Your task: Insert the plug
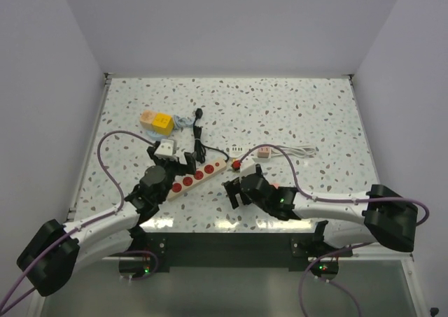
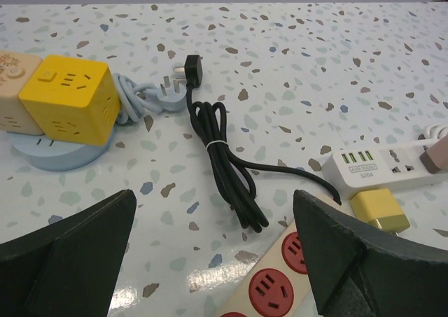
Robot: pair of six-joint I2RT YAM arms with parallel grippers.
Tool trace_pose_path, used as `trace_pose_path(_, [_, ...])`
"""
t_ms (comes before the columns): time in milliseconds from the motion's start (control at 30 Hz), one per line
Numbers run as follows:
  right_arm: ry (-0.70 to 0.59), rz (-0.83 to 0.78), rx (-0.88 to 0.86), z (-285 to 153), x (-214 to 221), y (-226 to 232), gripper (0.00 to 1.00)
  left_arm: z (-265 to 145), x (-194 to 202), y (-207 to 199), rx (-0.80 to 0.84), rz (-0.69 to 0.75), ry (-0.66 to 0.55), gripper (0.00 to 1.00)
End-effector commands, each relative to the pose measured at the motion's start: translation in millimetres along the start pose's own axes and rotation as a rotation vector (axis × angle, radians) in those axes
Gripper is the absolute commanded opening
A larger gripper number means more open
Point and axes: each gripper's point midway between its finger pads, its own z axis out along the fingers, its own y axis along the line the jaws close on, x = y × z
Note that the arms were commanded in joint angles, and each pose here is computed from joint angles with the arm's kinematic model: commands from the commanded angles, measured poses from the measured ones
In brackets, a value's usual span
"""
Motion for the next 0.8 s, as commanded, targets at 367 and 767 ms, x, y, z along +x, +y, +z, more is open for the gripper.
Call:
trace_pose_path(367, [-0.008,0.014,0.108,10.7,-16.1,-5.4,0.75,-8.4,-8.3,-19.2,0.07,0.024,-0.052,1.0])
trace_pose_path(767, [-0.011,-0.035,0.204,14.6,-26.2,-17.9,0.07,-13.3,-10.3,-29.8,0.12,0.041,-0.076,1.0])
